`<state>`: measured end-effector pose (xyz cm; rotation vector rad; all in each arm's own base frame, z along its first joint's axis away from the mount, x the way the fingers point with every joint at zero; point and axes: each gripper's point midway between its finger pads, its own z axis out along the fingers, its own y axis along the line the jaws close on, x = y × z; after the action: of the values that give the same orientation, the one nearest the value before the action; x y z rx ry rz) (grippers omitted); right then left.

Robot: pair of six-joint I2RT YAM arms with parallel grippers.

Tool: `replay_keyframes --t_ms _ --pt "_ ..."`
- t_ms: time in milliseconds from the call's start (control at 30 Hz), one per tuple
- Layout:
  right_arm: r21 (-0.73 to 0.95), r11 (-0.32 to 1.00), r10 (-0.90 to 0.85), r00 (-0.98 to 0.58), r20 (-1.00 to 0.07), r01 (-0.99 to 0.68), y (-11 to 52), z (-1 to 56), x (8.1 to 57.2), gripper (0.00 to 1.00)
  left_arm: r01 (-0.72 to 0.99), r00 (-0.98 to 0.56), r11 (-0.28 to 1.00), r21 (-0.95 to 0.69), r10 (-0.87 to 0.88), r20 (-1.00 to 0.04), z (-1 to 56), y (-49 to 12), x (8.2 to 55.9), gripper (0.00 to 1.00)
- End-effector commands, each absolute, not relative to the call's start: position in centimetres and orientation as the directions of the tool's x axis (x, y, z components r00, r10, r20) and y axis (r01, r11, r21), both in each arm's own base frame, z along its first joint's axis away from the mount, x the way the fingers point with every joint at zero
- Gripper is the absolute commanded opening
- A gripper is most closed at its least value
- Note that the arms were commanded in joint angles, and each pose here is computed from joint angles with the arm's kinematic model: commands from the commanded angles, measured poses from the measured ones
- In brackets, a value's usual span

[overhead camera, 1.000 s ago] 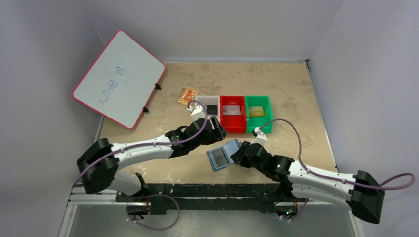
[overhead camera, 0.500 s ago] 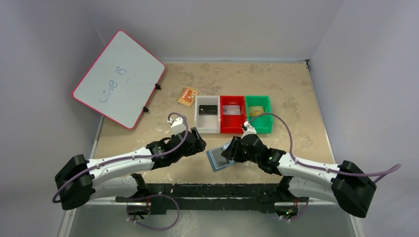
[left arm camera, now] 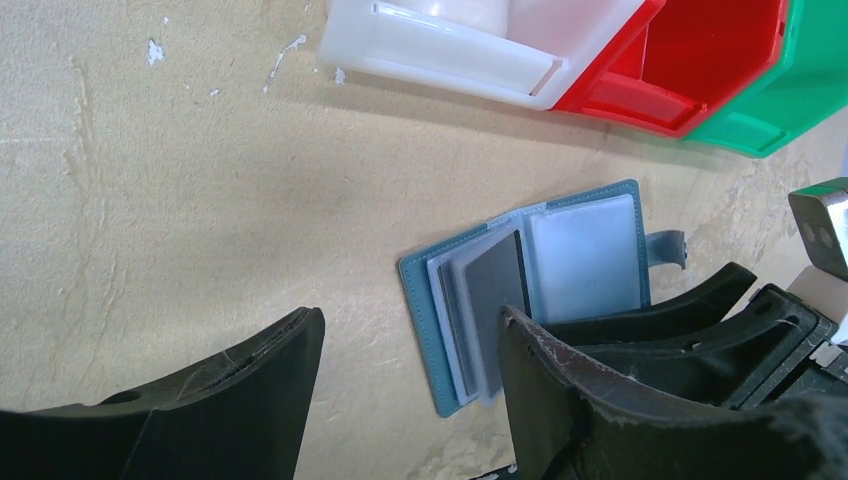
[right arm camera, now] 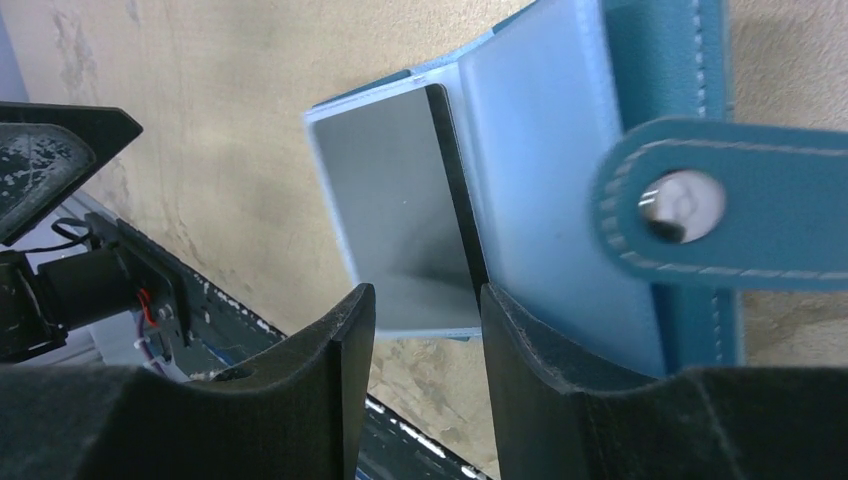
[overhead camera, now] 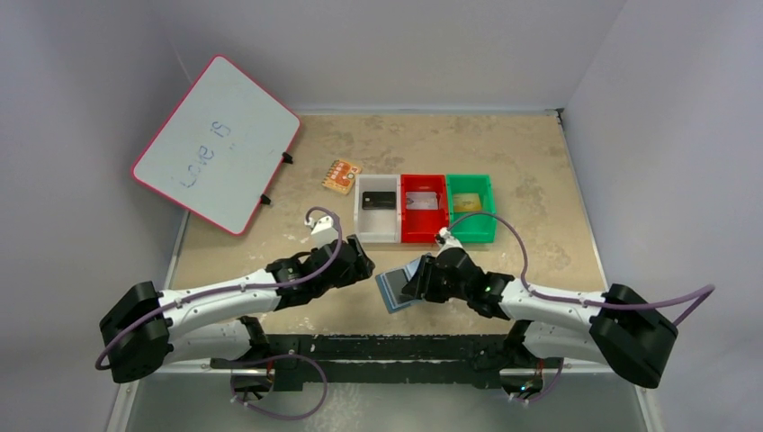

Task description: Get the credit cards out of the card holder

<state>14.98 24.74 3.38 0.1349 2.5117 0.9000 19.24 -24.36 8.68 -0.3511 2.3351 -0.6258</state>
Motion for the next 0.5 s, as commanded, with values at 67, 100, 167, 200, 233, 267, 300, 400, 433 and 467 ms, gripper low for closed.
replay_keyframes --t_ms 67,100,167,200,233,267,300,400,433,467 --pt "0.637 0.765 0.242 -0.876 -0.417 -0.092 25.9 4.1 15.9 0.46 -0.049 -0.731 0.832 -0.553 -0.407 -0.548 9.6 -25.5 19.5 0.64" --pt "0.639 0.762 0.238 -0.875 -0.421 -0.101 26.1 4.1 16.0 0.46 -0.047 -0.733 0.833 -0.552 -0.404 -0.547 9.5 -25.5 19.4 0.64" --pt "0.655 0.748 0.236 -0.880 -0.412 -0.106 26.5 4.2 15.8 0.46 -0.042 -0.739 0.832 -0.553 -0.398 -0.543 9.5 -25.8 19.4 0.64" --pt "0.661 0.743 0.237 -0.881 -0.409 -0.107 26.6 4.3 15.9 0.45 -0.038 -0.742 0.831 -0.555 -0.395 -0.541 9.5 -25.9 19.4 0.64" --pt "0.667 0.738 0.242 -0.883 -0.403 -0.102 26.8 4.3 15.9 0.45 -0.036 -0.744 0.832 -0.553 -0.392 -0.541 9.4 -26.0 19.4 0.64" --pt "0.677 0.729 0.250 -0.884 -0.396 -0.097 26.9 4.5 15.8 0.45 -0.035 -0.747 0.833 -0.552 -0.388 -0.540 9.4 -26.1 19.3 0.64" --pt "0.693 0.714 0.258 -0.885 -0.387 -0.094 27.1 4.6 15.7 0.44 -0.033 -0.748 0.835 -0.549 -0.385 -0.541 9.3 -26.1 19.4 0.64" --pt "0.752 0.651 0.280 -0.889 -0.362 -0.102 28.0 5.5 15.4 0.44 -0.026 -0.755 0.841 -0.541 -0.371 -0.541 9.1 -26.3 19.3 0.63" --pt "0.765 0.635 0.282 -0.890 -0.359 -0.107 28.3 5.8 15.4 0.43 -0.025 -0.757 0.843 -0.537 -0.367 -0.541 9.0 -26.3 19.4 0.63" --pt "0.772 0.625 0.280 -0.891 -0.358 -0.114 28.5 6.0 15.4 0.43 -0.024 -0.758 0.846 -0.533 -0.363 -0.541 9.0 -26.4 19.4 0.63"
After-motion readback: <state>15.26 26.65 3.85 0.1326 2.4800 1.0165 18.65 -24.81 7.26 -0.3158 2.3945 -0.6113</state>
